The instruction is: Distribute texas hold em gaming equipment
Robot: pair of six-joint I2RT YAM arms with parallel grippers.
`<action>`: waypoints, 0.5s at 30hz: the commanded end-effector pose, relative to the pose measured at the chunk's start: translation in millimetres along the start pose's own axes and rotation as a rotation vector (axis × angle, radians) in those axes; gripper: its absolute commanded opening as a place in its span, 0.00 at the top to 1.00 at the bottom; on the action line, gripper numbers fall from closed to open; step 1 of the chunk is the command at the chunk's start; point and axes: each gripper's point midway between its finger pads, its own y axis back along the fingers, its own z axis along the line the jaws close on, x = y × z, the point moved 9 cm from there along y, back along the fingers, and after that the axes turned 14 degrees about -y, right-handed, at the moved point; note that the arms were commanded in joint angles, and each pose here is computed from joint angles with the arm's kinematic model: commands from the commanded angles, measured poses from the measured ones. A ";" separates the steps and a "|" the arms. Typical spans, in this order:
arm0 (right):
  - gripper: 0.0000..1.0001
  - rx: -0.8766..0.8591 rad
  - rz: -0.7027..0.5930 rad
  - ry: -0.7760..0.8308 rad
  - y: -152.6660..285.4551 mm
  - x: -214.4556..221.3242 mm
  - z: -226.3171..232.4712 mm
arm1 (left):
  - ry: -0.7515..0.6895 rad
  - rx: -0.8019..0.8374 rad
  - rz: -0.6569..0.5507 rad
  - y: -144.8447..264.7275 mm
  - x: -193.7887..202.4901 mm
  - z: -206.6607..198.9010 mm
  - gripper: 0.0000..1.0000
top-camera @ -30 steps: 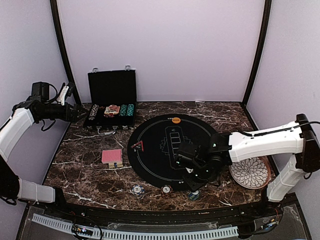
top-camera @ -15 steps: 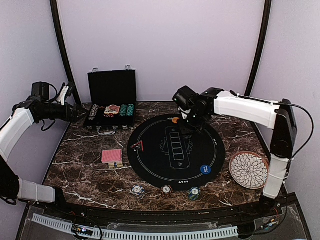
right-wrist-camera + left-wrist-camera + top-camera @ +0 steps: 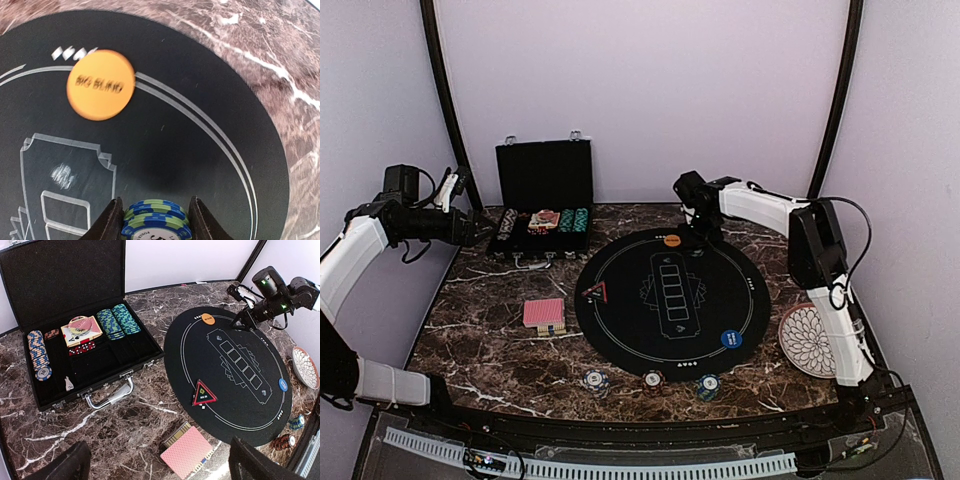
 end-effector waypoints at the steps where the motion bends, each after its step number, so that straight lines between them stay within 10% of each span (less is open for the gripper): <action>1: 0.87 -0.069 -0.019 0.007 -4.4 -15.0 8.3 | -0.030 -0.007 -0.027 11.3 -10.3 -3.3 0.01; 15: 0.73 -0.101 0.066 -0.003 -50.9 -0.4 14.3 | -0.027 -0.007 -0.028 9.6 -10.2 -2.0 0.01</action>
